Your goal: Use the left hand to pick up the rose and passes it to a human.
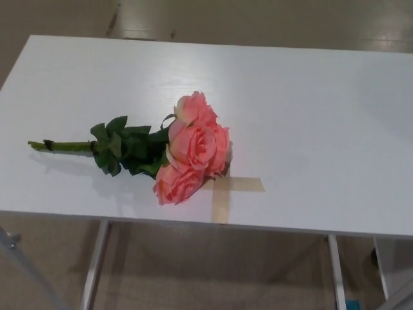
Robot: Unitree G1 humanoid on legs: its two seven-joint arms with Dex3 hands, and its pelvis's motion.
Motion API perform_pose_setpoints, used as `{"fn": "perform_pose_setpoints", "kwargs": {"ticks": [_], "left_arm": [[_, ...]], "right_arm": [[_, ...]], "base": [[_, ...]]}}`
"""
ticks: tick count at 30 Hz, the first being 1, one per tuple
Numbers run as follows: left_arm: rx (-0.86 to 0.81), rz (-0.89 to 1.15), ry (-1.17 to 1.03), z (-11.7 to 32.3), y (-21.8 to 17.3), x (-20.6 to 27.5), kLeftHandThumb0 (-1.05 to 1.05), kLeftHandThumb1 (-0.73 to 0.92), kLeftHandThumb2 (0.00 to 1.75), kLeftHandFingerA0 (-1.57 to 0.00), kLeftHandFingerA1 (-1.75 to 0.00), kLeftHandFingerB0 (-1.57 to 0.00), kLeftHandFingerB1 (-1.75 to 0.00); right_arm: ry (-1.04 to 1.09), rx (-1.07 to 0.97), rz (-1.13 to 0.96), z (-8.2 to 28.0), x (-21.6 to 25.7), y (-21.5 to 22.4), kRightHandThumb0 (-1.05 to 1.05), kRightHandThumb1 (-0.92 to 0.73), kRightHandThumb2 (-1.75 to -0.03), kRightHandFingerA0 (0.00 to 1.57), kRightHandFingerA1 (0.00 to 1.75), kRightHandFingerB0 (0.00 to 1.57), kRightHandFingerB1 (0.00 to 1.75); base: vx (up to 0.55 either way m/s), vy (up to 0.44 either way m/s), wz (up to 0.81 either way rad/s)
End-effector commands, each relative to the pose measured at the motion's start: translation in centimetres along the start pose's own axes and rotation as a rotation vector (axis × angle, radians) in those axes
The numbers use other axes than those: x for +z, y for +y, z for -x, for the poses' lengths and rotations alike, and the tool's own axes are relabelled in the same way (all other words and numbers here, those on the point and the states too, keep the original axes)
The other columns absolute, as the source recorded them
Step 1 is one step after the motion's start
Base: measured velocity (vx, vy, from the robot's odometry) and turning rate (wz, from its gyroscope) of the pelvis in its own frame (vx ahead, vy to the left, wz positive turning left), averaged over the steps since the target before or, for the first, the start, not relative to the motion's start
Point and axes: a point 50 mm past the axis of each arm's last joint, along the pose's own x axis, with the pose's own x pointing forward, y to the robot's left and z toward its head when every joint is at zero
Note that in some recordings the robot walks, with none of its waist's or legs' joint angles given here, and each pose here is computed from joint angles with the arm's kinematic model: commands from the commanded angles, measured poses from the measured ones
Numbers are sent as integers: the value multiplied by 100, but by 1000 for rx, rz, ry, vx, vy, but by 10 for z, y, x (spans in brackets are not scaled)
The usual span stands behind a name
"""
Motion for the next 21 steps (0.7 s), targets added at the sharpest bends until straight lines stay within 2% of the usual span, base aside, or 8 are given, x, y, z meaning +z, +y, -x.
{"fn": "perform_pose_setpoints", "kwargs": {"ticks": [1,5,7,8,9,10,19,21], "left_arm": [[106,38,-293,39,15,29,-57,37,78,-39,-50,-23,-41],[159,1,-495,68,20,63,-56,38,78,-39,-51,-23,-41],[187,-45,-691,99,25,97,-61,46,56,-40,-37,-33,-32],[203,-75,-787,111,29,114,-55,37,79,-37,-52,-20,-42],[214,-94,-838,118,31,123,-58,39,79,-36,-52,-21,-42],[229,-119,-907,128,32,135,-61,48,56,-36,-40,-32,-34],[320,-275,-1219,156,45,211,-64,51,56,-34,-39,-31,-32],[327,-296,-1261,153,47,229,-65,50,56,-32,-38,-30,-31]], "right_arm": [[13,-14,29,2,-9,-2,-37,-62,-59,78,50,52,40],[10,-15,28,1,-6,-3,-44,-52,-81,71,62,47,52],[14,-12,33,1,-6,-1,-44,-52,-81,70,62,48,53],[9,-13,34,0,-2,-1,-44,-52,-81,70,62,48,53],[6,-12,32,0,-1,-1,-44,-52,-81,70,62,48,53],[4,-12,30,0,-2,-1,-44,-52,-81,70,62,48,53],[-6,-20,37,0,1,-4,-43,-51,-80,72,63,47,53],[-8,-20,41,0,3,-5,-37,-62,-59,79,51,53,40]], "base": [[0,0,0],[0,0,0],[0,0,0],[0,0,0],[0,0,0],[0,0,0],[0,0,0],[0,0,0]]}}
